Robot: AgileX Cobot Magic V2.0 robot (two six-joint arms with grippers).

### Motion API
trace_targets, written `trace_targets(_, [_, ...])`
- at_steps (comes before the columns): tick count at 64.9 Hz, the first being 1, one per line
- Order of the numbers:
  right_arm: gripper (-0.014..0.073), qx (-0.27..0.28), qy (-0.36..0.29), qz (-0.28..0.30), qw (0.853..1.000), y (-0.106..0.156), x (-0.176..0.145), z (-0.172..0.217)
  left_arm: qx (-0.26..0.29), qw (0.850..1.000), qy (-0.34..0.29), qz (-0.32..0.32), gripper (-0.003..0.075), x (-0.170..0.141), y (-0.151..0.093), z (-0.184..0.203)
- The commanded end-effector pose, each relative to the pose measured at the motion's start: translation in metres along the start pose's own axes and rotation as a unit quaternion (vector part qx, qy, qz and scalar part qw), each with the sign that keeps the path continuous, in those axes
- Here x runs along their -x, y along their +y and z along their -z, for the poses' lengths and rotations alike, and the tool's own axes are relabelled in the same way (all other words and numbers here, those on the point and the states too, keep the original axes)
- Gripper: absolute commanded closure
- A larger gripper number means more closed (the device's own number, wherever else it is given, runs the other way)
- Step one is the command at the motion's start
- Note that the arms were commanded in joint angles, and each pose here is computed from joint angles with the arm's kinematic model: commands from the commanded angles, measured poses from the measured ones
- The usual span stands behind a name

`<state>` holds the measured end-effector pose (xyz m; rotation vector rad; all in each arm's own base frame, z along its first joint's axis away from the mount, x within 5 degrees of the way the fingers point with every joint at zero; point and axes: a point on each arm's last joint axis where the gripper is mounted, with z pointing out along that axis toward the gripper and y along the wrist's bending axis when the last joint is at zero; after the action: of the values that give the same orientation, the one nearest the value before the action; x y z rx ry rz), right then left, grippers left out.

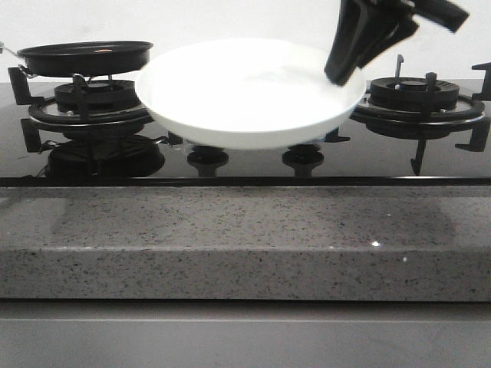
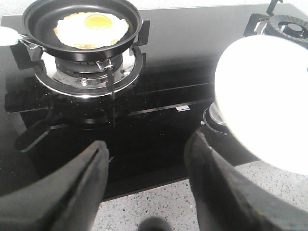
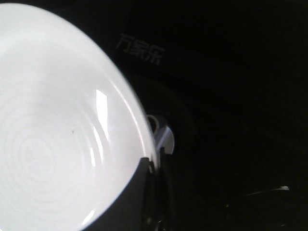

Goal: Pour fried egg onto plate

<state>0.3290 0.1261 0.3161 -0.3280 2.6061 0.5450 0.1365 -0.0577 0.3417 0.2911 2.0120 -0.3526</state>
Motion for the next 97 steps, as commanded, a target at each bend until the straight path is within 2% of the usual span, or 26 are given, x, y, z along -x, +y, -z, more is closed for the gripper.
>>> trace_targets(1, [0.0664,0.007,-0.055,0.004,0.998,0.005,0.009,0.014,-0.009,0.999,-0.052,0.002,0.0344,0.015,-0.003,0.005])
trace_targets(14, [0.0664,0.005,-0.039,0.000,0.999,0.002,0.009,0.002,-0.009,0.999,-0.052,0.002,0.0344,0.015,-0.003,0.005])
trace_targets(59, [0.0664,0.006,-0.037,0.000,0.999,0.002,0.009,0.002,-0.010,0.998,-0.056,0.004,0.0342,0.016,-0.003,0.005])
trace_targets(64, [0.0664,0.006,-0.037,0.000,0.999,0.002,0.009,0.002,-0.009,0.999,-0.053,0.003,0.0312,0.016,-0.003,0.003])
trace_targets(71, [0.0664,0.006,-0.037,0.000,0.999,0.002,0.009,0.002,-0.008,0.998,-0.059,0.003,0.0198,0.018,-0.003,-0.002])
trace_targets(75, [0.0664,0.006,-0.037,0.000,0.999,0.002,0.009,0.002,-0.008,0.998,-0.065,0.003,0.0161,0.020,-0.003,-0.005])
trace_targets(82, [0.0664,0.006,-0.037,0.000,0.999,0.002,0.009,0.002,-0.009,0.997,-0.076,0.003,0.0158,0.028,-0.004,-0.007])
trace_targets(97, [0.0664,0.006,-0.037,0.000,0.999,0.002,0.009,0.002,0.019,1.000,-0.020,-0.005,0.0158,0.057,0.002,-0.018])
